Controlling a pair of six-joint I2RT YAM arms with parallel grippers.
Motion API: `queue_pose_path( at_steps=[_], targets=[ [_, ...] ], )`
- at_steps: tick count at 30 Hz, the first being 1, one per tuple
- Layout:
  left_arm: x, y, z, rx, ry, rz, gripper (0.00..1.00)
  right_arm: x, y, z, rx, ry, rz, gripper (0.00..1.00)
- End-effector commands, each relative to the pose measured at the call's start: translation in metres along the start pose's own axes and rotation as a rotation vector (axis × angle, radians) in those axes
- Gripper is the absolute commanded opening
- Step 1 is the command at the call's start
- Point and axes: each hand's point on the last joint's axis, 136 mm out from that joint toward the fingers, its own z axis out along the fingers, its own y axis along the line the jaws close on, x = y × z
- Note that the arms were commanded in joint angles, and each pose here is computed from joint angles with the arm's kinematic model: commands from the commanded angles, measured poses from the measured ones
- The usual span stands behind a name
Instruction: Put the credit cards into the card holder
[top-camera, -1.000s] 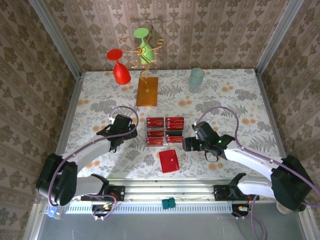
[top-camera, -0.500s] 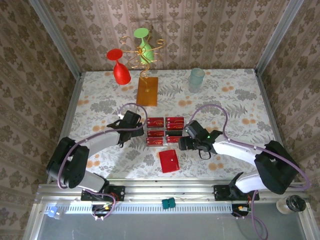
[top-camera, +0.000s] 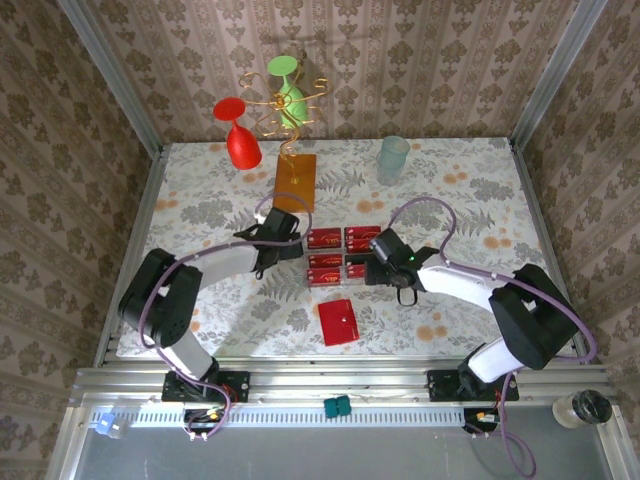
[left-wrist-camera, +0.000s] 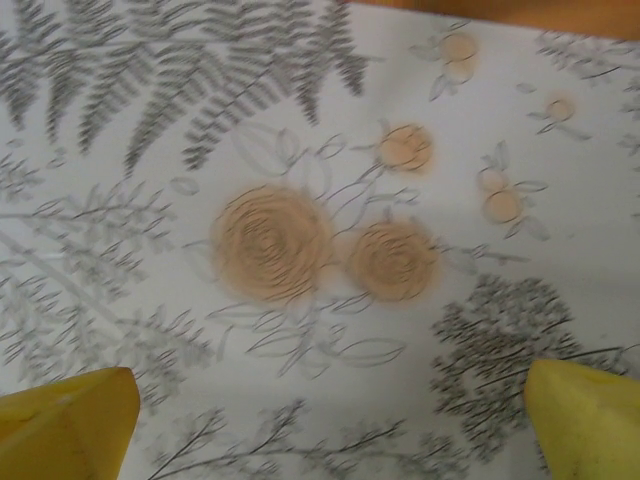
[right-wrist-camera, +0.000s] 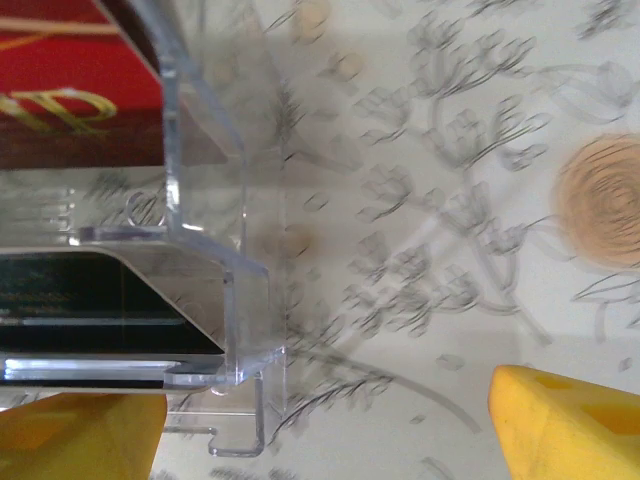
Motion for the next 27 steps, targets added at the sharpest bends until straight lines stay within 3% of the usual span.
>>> queue_pose_path(
  at_steps=[1,19,27],
  targets=[
    [-0.014,-0.025,0.002,0.044,-0.023,0.026,1.00,-0.017,-0.021,0.002,0.069,-0.014,0.071,0.85],
    [-0.078,-0.130,0.042,0.148,-0.045,0.094,1.00,-0.051,-0.069,0.024,0.137,0.008,0.203,0.85],
    [-0.086,-0.125,0.036,0.134,-0.062,0.115,1.00,-0.052,-0.063,0.000,0.065,0.001,0.189,0.86]
  ],
)
